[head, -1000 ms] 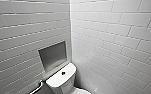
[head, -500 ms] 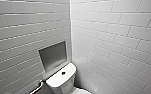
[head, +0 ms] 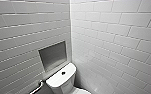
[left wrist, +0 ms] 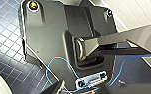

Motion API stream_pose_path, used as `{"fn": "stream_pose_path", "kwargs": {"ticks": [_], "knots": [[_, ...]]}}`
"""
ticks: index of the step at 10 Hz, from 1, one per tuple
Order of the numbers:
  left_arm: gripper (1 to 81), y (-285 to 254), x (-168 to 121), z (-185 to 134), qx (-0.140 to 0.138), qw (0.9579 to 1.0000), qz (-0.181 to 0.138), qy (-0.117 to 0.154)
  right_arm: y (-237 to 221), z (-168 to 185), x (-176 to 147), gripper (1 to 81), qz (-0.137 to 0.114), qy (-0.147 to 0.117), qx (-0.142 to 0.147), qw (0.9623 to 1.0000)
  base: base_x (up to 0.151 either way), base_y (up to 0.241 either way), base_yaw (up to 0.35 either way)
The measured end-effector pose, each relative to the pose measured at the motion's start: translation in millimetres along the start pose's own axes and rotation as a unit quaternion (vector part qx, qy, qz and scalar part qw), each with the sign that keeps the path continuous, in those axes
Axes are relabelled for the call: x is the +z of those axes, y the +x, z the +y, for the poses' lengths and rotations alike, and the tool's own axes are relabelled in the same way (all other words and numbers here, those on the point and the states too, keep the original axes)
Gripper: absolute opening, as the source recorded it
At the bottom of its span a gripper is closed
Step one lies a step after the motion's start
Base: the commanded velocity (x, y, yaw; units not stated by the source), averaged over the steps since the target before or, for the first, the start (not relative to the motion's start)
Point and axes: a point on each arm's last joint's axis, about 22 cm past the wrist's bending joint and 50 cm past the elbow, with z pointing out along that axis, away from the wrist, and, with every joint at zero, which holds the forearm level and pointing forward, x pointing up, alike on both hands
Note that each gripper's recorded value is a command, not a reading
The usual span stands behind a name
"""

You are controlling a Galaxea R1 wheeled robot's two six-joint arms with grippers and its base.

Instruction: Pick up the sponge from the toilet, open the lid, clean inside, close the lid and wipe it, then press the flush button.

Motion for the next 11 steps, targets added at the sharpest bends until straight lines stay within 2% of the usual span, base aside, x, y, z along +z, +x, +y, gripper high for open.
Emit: {"fn": "stream_pose_path", "kwargs": {"ticks": [5, 7, 11], "knots": [[81.1, 113.4, -55.6, -5.3, 0.018, 0.9985, 0.044, -0.026, 5.0, -4.7, 0.8, 1.0, 0.003, 0.005, 0.0, 1.0, 0.0, 0.0, 0.0], [81.1, 176.9, -80.6, 3.2, 0.039, 0.996, 0.071, -0.039, 4.6, -5.6, 1.3, 1.0, 0.003, 0.005, 0.001, 1.0, 0.0, 0.0, 0.0], [81.1, 298.8, -132.6, 42.8, 0.085, 0.9888, 0.101, -0.07, 1.1, -15.9, 6.8, 1.0, 0.001, 0.013, 0.003, 0.9999, 0.0, 0.0, 0.0]]}}
